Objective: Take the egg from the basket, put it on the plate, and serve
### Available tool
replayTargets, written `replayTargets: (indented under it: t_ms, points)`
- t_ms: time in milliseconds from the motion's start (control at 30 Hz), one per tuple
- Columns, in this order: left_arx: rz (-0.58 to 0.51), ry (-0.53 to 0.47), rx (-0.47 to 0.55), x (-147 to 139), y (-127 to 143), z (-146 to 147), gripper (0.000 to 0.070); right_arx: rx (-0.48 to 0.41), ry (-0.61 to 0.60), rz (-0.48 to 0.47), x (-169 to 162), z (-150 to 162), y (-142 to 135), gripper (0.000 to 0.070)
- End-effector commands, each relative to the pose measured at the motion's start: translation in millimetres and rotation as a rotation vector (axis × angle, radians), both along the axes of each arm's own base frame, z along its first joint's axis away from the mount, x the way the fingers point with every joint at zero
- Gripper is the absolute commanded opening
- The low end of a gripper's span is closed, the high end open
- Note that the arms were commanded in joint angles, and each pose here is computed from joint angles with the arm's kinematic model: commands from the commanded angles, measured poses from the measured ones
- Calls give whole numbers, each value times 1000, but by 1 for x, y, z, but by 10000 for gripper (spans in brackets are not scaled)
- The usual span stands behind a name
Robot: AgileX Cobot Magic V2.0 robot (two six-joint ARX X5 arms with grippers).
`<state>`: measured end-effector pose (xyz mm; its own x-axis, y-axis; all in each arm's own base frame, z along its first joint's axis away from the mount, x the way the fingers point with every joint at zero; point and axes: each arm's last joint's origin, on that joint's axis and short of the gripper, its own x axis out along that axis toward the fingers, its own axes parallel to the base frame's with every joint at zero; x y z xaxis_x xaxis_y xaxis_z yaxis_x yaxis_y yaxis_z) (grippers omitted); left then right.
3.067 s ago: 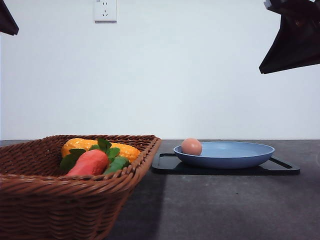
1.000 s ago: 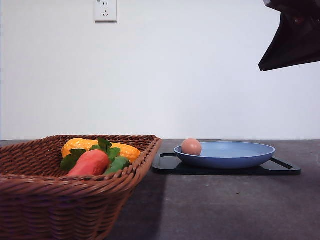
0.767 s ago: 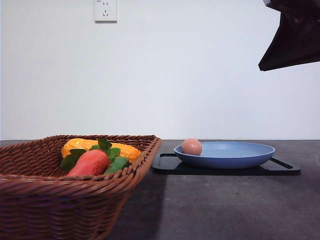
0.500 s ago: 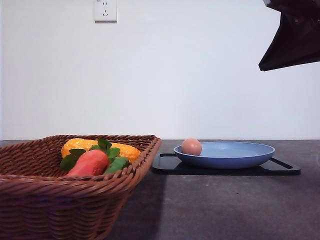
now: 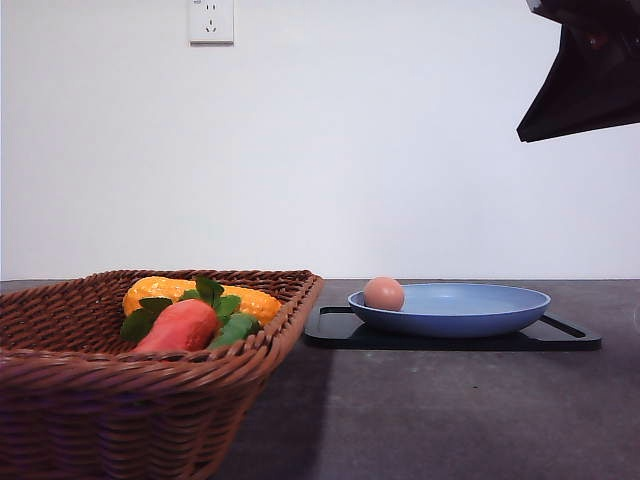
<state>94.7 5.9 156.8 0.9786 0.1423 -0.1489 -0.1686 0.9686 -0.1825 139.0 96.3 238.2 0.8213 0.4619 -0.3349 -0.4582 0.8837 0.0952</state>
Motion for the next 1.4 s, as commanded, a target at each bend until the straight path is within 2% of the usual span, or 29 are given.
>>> replayTargets:
  t_ms: [0,133,200,367,433,567,733,900,1167,1367]
  points:
    - [-1,33,-9,1,0,-9,0,17,-7,3,0,3,2,0]
    - [-1,33,-9,1,0,-9,0,6,-16,7,0,3,1,0]
    - [-1,33,-9,1,0,-9,0,-48,-78,-11,-3,7,-3,0]
    - [-1,33,-9,1,0,-9,0,-120,-286,-139,-14,18,-26,0]
    - [-1,33,-9,1,0,-9,0,-98,-370,-193,-17,13,-37,0]
    - [-1,33,-9,1,0,-9,0,6,-496,-367,-26,-2,-61,0]
    - [-1,33,-9,1,0,-9,0,73,-535,-533,-34,-21,-83,0]
    - [-1,33,-9,1,0,-9,0,57,-520,-529,-37,-36,-91,0]
    - [-1,33,-9,1,0,-9,0,25,-398,-427,-40,-52,-93,0]
    - [-1,33,-9,1,0,-9,0,18,-360,-380,-40,-65,-93,0]
